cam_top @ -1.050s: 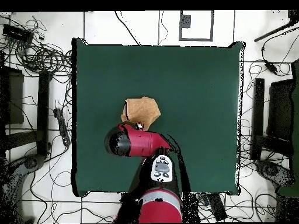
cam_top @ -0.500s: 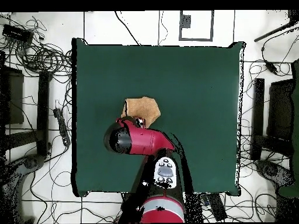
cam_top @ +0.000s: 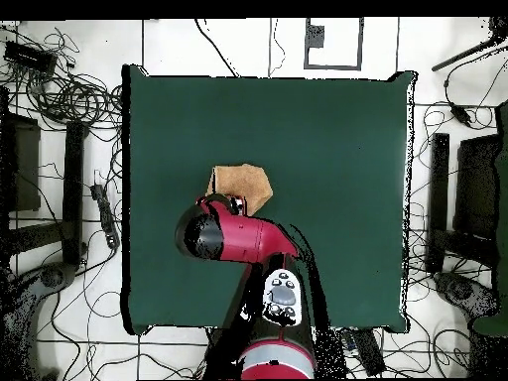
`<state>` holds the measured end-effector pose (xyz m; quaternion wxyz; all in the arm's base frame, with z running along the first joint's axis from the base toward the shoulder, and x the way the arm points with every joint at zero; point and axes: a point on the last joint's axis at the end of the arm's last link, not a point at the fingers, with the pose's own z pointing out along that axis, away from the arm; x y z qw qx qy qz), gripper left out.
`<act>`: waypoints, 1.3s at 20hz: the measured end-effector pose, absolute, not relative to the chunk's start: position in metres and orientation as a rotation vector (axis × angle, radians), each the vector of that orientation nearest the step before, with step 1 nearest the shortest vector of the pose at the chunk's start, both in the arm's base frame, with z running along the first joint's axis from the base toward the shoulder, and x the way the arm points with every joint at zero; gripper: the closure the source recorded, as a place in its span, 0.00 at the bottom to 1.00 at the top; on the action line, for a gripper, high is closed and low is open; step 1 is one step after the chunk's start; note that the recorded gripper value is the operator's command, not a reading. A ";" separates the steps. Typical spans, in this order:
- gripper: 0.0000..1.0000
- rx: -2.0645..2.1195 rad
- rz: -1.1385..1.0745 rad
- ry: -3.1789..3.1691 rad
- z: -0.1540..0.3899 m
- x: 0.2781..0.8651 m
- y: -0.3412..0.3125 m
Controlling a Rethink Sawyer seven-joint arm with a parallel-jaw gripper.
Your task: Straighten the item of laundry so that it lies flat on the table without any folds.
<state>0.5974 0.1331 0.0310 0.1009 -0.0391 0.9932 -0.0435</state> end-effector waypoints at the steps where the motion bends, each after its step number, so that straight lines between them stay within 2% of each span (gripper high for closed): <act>1: 1.00 -0.114 -0.128 2.935 0.031 0.597 0.133; 17: 1.00 -0.098 -0.124 2.937 0.030 0.598 0.133; 18: 0.00 -0.098 -0.124 2.938 0.030 0.598 0.133; 26: 0.00 -0.095 -0.123 2.938 0.030 0.598 0.133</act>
